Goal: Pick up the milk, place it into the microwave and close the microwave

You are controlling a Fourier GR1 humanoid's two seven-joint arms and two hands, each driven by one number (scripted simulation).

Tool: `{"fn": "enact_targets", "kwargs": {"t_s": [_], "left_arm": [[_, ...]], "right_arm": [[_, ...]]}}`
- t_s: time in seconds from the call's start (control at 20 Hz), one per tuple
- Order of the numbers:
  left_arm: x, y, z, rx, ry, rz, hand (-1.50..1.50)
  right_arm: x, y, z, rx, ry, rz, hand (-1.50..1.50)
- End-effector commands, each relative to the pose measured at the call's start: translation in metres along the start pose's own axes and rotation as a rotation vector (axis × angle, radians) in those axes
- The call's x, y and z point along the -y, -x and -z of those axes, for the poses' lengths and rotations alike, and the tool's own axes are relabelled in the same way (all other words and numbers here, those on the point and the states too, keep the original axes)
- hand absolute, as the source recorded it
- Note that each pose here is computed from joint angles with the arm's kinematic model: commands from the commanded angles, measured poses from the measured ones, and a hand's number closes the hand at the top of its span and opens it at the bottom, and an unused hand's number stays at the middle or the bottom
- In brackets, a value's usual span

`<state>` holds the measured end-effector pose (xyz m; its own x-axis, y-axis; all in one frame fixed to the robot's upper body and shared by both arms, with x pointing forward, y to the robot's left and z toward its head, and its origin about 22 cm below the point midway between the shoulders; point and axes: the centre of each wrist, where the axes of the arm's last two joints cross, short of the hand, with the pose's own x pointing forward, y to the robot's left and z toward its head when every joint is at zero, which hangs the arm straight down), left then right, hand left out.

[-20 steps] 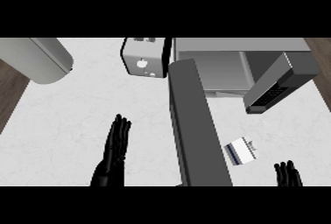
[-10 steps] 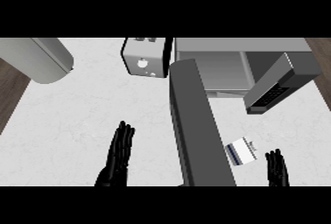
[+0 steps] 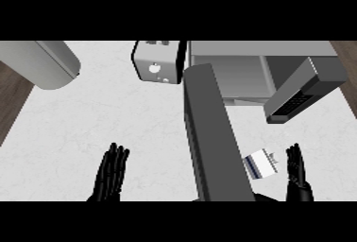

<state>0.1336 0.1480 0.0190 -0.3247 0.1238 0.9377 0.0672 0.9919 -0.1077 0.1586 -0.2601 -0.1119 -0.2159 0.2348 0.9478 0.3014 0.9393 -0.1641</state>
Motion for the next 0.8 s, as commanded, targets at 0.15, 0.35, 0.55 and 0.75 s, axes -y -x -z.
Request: {"fn": "enact_targets", "kwargs": {"t_s": [0.15, 0.35, 0.55, 0.75], "left_arm": [[-0.035, 0.0, -0.001, -0.012, -0.013, -0.019, -1.5], [-0.05, -0.002, -0.012, -0.024, -0.016, 0.019, -1.5], [-0.038, 0.002, -0.015, -0.023, -0.002, 0.007, -1.5], [-0.052, -0.005, -0.013, -0.012, -0.01, 0.005, -1.5]], "right_arm": [[-0.004, 0.026, 0.012, 0.006, 0.026, -0.043, -1.5], [-0.021, 0.046, 0.019, 0.008, 0.042, -0.063, 1.5], [0.016, 0.058, 0.027, 0.036, 0.093, -0.054, 1.5], [0.019, 0.066, 0.03, 0.003, 0.094, -0.16, 1.5]]}}
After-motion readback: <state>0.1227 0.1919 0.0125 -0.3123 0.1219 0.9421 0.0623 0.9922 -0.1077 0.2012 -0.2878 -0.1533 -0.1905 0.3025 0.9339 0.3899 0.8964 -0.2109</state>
